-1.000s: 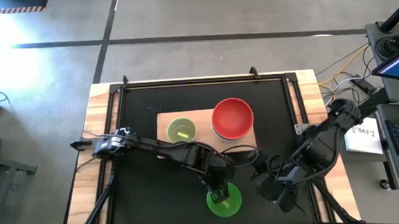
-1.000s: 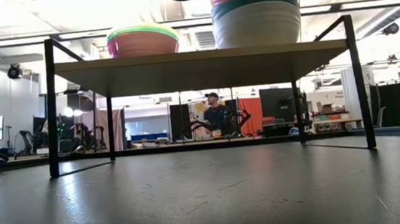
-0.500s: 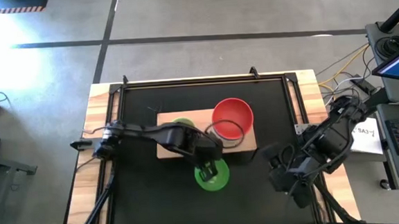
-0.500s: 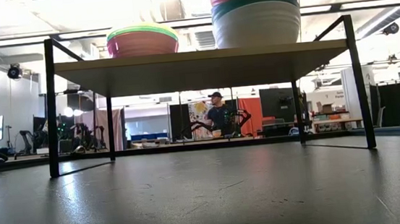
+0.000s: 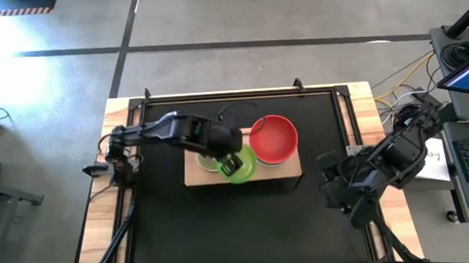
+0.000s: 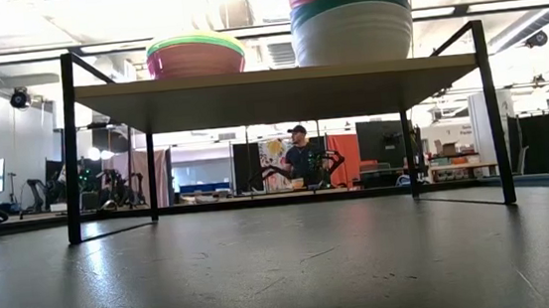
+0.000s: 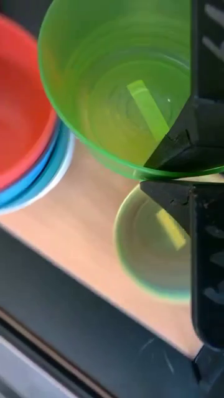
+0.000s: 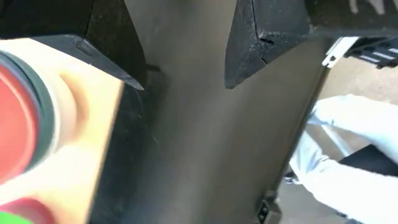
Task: Place and stack bowls onto a shelf
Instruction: Stack the small light green bowl on top of the small yellow bowl on the shelf
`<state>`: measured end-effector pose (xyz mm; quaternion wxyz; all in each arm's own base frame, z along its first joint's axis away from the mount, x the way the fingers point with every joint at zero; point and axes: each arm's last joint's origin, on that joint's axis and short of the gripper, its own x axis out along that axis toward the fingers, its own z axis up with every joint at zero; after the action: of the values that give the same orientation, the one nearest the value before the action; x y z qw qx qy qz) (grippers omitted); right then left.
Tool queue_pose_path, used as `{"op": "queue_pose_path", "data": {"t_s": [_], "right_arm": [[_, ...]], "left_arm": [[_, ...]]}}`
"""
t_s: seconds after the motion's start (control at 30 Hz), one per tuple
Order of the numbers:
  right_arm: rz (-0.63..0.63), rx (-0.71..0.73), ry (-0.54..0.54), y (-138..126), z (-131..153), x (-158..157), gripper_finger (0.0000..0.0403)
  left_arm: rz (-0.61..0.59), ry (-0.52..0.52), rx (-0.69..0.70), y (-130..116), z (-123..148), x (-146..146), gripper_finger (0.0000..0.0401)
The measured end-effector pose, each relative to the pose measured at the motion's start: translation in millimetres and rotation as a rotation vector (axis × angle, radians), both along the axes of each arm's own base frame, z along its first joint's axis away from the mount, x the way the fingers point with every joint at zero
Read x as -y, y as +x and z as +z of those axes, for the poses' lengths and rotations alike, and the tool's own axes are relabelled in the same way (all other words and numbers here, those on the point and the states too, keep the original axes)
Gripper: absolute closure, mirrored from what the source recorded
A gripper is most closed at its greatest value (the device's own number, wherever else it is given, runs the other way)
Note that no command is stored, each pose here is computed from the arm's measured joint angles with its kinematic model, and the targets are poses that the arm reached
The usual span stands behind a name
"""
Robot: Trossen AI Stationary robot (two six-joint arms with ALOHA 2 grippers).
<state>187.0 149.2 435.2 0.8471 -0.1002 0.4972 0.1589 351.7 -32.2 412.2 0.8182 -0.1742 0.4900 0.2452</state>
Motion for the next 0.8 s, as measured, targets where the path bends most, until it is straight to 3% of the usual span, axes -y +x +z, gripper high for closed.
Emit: {"op": "queue_pose_path", "data": {"t_s": [0.33,0.8], "right_arm": [[-0.086,0.029,0.046,-28,-18,25,0.02],[-0.053,0.068,0.06,-42,-51,35,0.02]], "left_arm": [[0.057,0.029,0.014,-17,11,-31,0.0401],[0.237,0.039,-0.119,-65,-29,-34,0.0401]]}}
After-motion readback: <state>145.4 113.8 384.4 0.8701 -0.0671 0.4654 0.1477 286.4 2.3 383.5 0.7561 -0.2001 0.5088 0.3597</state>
